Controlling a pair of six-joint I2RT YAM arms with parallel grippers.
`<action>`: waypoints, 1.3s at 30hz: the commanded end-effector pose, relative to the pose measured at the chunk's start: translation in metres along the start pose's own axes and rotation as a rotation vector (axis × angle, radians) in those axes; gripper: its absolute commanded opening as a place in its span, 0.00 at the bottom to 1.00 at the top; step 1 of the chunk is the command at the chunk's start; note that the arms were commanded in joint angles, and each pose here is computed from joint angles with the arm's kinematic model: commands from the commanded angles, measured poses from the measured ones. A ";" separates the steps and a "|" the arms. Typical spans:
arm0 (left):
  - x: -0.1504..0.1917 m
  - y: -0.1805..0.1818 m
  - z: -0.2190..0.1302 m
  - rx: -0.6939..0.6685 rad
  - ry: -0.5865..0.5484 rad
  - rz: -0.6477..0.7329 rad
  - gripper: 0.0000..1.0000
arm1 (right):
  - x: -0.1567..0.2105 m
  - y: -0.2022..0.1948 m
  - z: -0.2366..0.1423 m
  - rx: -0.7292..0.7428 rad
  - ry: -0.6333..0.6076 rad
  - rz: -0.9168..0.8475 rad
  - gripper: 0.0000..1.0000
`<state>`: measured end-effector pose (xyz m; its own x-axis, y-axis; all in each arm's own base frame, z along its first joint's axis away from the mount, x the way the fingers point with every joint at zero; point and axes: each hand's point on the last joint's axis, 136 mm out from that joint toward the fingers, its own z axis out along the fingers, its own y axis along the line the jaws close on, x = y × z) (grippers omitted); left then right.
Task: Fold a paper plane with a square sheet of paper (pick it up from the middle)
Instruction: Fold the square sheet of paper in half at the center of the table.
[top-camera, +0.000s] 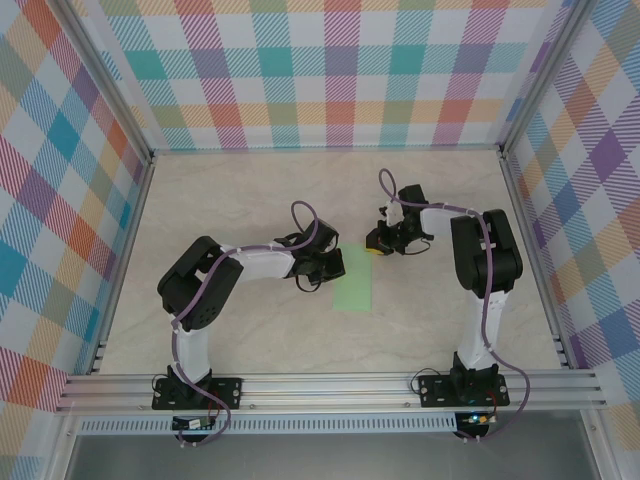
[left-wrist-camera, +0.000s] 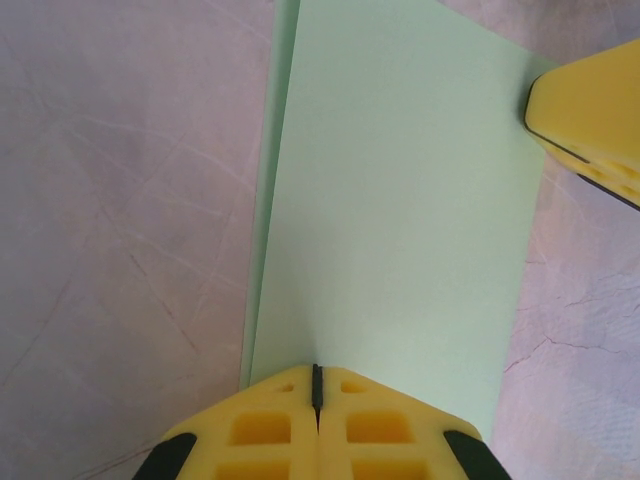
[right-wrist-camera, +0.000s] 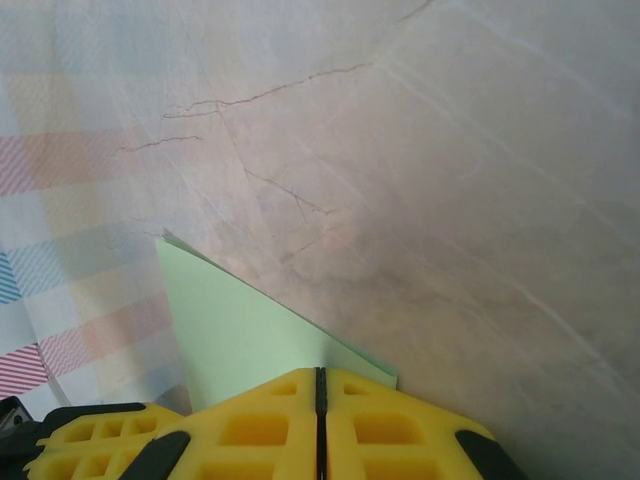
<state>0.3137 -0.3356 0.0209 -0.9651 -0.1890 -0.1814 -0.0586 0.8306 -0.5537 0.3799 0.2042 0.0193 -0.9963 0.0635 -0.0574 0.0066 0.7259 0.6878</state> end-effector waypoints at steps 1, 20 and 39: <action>0.036 0.048 0.002 -0.173 0.105 -0.008 0.00 | -0.010 0.017 -0.016 -0.018 -0.016 -0.031 0.09; 0.036 0.047 0.001 -0.172 0.105 -0.005 0.00 | -0.003 -0.015 0.009 -0.001 0.047 0.062 0.07; 0.037 0.047 0.001 -0.167 0.107 -0.010 0.00 | 0.035 0.048 -0.055 -0.063 -0.064 -0.022 0.11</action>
<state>0.3123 -0.3346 0.0209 -0.9658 -0.1855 -0.1811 -0.0568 0.8330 -0.5503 0.3687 0.1976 0.0944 -0.9802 0.0986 -0.1719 -0.0568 0.6912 0.7204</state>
